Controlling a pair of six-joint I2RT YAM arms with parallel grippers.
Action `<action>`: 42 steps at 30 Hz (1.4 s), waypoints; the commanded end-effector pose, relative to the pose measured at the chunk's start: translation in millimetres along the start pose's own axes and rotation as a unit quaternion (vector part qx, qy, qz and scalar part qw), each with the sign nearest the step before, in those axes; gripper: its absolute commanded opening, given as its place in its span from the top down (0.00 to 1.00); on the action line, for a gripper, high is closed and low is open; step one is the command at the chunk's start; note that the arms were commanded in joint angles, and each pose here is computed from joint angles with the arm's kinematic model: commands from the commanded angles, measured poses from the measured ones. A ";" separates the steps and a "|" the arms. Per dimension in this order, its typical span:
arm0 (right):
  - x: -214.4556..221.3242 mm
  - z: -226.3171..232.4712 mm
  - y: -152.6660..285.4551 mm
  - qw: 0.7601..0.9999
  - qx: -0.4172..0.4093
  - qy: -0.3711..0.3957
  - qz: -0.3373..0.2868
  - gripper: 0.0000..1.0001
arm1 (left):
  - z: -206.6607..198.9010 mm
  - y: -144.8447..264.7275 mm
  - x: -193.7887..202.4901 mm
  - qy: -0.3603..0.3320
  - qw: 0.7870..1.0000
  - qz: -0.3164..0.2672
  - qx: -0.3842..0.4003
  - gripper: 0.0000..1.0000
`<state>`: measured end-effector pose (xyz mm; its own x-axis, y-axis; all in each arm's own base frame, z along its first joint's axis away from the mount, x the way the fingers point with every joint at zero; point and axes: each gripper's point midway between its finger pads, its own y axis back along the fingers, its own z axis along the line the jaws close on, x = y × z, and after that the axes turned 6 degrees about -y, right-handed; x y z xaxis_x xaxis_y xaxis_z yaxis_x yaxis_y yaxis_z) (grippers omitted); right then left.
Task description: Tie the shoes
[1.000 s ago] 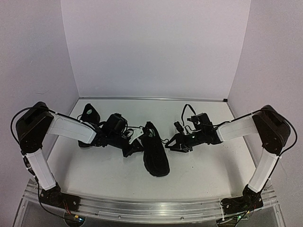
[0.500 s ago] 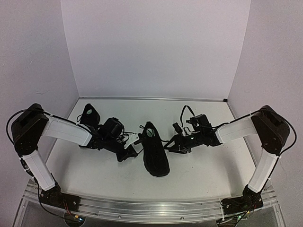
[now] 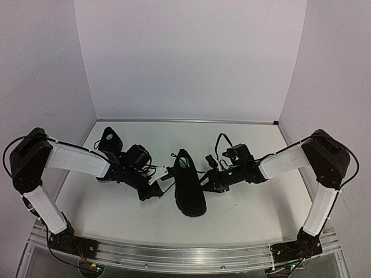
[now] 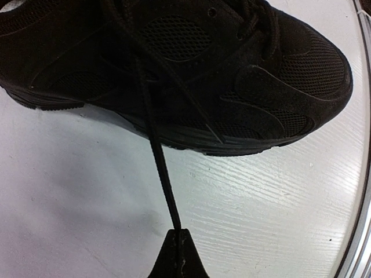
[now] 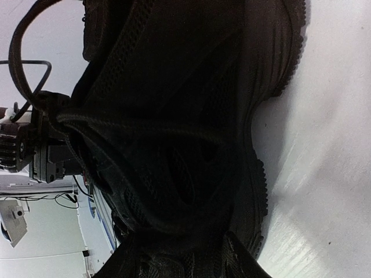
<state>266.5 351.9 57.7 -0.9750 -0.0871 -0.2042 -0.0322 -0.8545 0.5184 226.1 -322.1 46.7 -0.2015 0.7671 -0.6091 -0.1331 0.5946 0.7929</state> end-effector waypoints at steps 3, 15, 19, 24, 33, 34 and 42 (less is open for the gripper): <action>4.0 23.9 -13.4 0.999 -0.034 0.017 0.006 0.56 | 8.6 37.5 -20.1 -0.005 0.998 -0.034 -0.044 0.77; -43.8 24.8 66.2 0.993 -0.028 0.011 -0.115 0.38 | 86.1 110.9 -98.2 0.116 0.961 -0.211 -0.137 0.00; -54.6 16.6 58.0 0.991 -0.047 -0.030 -0.121 0.39 | 96.1 113.5 -113.7 0.146 0.948 -0.247 -0.139 0.00; -58.3 19.4 43.0 0.985 -0.118 -0.067 -0.111 0.40 | 110.8 118.1 -120.6 0.186 0.930 -0.276 -0.158 0.00; -52.6 24.6 24.4 0.979 -0.167 -0.081 -0.086 0.46 | 131.4 120.1 -115.1 0.210 0.916 -0.273 -0.206 0.00; -52.6 24.9 21.9 0.979 -0.168 -0.081 -0.084 0.46 | 131.9 119.4 -114.9 0.208 0.916 -0.272 -0.208 0.00; -56.0 27.6 16.8 0.977 -0.177 -0.080 -0.083 0.59 | 137.4 119.4 -116.7 0.210 0.917 -0.266 -0.209 0.00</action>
<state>307.9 348.6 80.7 -0.9892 0.1317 -0.0647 -0.1432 -0.9624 0.2307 353.0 -303.3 182.6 -0.3857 0.2330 -0.8927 -0.6326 0.6375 0.4397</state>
